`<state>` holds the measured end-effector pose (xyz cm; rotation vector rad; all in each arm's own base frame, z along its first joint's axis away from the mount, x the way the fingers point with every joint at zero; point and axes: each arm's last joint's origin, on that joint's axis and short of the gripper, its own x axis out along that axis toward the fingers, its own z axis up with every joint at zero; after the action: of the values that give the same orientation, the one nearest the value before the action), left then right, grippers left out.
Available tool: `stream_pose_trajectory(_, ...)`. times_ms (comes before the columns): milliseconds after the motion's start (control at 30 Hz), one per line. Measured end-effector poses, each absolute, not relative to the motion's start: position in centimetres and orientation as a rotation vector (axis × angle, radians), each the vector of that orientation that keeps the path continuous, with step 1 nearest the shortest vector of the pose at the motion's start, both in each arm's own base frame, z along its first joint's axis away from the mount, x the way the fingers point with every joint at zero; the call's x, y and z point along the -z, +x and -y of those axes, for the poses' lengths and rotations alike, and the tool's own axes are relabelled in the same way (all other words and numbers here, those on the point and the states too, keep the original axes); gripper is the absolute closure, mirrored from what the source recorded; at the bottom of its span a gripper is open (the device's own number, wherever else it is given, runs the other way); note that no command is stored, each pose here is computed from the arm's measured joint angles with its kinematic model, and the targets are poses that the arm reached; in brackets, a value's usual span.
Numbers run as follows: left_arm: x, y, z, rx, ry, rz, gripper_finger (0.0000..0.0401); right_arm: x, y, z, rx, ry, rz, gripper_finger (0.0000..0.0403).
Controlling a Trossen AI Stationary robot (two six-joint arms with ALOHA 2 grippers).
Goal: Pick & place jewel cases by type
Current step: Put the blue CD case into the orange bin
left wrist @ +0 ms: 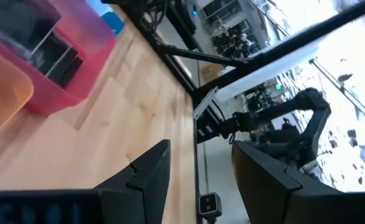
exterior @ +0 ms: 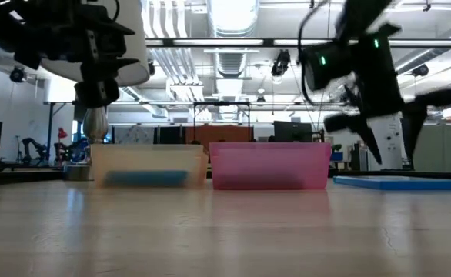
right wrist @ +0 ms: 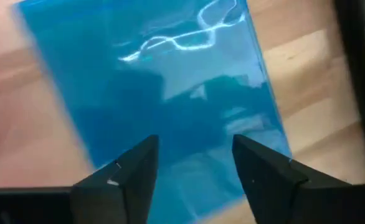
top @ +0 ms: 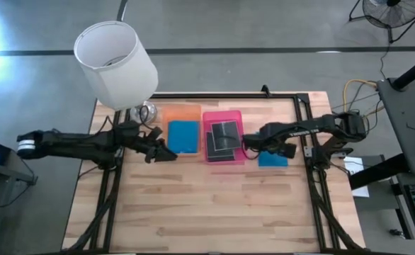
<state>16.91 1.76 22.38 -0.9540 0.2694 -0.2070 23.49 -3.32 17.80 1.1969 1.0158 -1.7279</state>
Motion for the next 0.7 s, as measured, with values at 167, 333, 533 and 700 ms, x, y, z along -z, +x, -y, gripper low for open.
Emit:
stream_pose_trajectory(167,-22.5,17.5,-1.9,0.184,-1.007,-0.279,0.0247,-13.7,22.2,3.0,1.746,1.248,-1.01,0.0228)
stream_pose_trajectory(333,-22.8,17.6,-1.9,0.182,-1.042,-0.28,0.0247,-12.5,23.6,0.7,1.54,1.33,-1.08,0.0255)
stream_pose_trajectory(533,-23.0,17.5,-1.9,0.189,-1.051,-0.267,0.0247,-16.1,26.7,-6.3,1.166,1.438,-1.231,0.027)
stream_pose_trajectory(700,-23.0,17.4,-1.9,0.183,-1.046,-0.267,0.0247,-19.6,29.8,-10.3,0.756,1.553,-1.144,0.0269)
